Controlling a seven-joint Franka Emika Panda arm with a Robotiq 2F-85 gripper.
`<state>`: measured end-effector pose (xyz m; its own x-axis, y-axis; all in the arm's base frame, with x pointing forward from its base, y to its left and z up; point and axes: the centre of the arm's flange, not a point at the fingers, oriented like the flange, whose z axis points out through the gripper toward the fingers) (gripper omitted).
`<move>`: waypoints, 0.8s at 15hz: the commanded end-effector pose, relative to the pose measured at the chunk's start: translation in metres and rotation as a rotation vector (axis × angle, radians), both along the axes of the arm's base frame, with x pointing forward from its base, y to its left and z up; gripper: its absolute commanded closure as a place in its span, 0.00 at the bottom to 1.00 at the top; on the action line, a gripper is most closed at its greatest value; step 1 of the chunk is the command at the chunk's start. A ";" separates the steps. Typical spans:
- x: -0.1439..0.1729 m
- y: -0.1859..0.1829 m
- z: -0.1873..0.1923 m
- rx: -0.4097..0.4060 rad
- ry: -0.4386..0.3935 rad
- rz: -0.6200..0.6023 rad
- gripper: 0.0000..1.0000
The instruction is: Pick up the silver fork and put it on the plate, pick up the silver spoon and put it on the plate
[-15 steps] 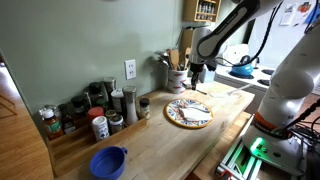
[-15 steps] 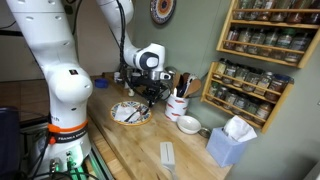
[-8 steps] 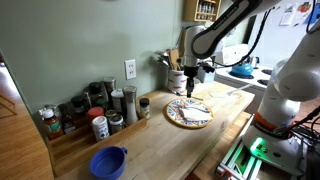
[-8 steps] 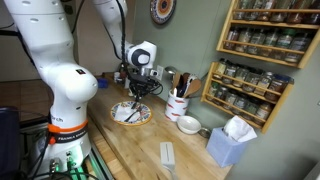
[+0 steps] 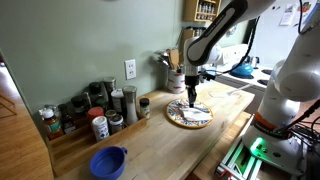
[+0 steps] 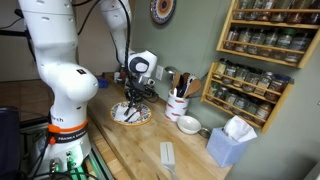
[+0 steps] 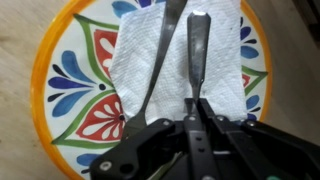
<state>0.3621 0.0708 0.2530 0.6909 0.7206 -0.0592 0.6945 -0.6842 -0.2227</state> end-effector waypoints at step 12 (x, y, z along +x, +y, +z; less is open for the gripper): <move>0.006 -0.007 -0.035 -0.036 0.077 -0.111 0.98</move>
<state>0.3611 0.0613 0.2211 0.7210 0.6817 -0.1243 0.6374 -0.7228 -0.2670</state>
